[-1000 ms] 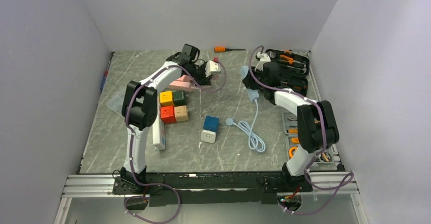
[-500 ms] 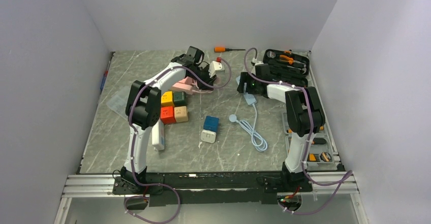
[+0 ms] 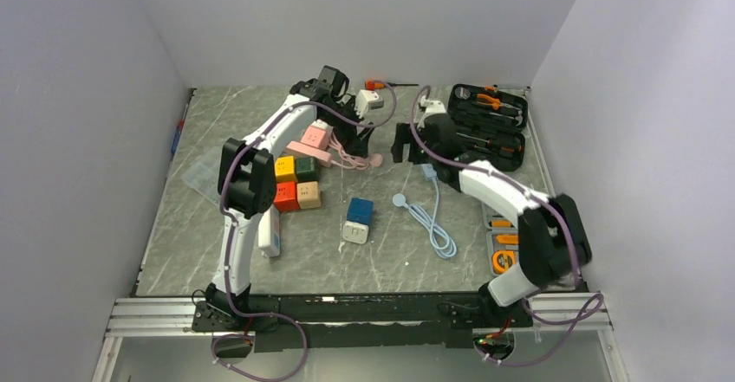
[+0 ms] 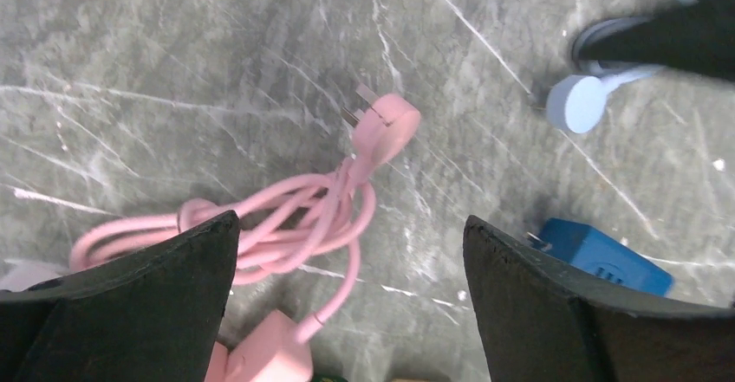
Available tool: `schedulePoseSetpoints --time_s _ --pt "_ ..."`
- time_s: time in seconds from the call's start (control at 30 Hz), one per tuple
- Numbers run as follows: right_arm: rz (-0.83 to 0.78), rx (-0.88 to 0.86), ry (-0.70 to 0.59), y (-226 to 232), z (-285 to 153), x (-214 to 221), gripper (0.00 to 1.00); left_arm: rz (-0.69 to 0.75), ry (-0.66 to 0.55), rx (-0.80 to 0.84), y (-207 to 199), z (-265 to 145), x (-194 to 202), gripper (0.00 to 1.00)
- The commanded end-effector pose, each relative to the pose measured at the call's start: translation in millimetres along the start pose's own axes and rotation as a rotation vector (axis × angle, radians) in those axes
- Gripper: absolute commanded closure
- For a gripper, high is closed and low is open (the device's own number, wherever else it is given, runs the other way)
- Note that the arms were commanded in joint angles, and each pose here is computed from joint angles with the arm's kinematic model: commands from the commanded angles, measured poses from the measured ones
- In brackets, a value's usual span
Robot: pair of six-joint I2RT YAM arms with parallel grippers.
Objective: Pull the plug off the socket
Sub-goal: Place the plug at the center of the board, then move the socket to the center of the board.
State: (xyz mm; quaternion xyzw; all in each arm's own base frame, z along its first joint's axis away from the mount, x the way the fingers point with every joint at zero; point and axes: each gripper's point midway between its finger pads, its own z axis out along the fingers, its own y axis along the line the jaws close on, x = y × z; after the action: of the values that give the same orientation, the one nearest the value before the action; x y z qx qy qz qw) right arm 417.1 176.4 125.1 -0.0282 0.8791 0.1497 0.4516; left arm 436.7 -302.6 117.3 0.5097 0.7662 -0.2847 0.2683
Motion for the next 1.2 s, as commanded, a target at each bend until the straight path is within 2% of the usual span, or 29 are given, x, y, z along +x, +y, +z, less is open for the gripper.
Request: schedulePoseSetpoints --time_s 0.0,0.03,0.13,0.27,0.53,0.73,0.83,0.97,1.17 --pt "-0.039 -0.059 -0.027 43 -48 20 0.17 -0.068 -0.002 -0.018 -29 -55 -27 0.01" --pt "-0.042 -0.096 -0.005 57 -57 34 0.26 -0.067 0.008 -0.030 -34 -66 -28 0.01" --pt "-0.038 -0.132 0.079 72 -71 75 0.42 -0.075 0.057 -0.056 -45 -86 -15 0.01" --pt "0.002 -0.145 0.181 74 -82 128 0.66 -0.082 0.101 -0.085 -64 -111 6 0.01" --pt "0.068 0.004 0.273 30 -91 189 0.66 -0.159 0.263 -0.069 -99 -137 72 0.01" --pt "0.118 0.156 0.231 -5 -116 189 0.66 -0.146 0.268 -0.113 -118 -146 102 0.01" --pt "0.101 0.100 0.176 4 -126 167 0.61 -0.144 0.246 -0.116 -127 -148 109 0.00" --pt "0.062 -0.038 0.076 38 -130 118 0.54 -0.170 0.232 -0.111 -134 -146 115 0.01" --pt "-0.079 -0.202 0.039 114 -94 52 0.54 -0.159 0.224 -0.095 -146 -148 125 0.01"
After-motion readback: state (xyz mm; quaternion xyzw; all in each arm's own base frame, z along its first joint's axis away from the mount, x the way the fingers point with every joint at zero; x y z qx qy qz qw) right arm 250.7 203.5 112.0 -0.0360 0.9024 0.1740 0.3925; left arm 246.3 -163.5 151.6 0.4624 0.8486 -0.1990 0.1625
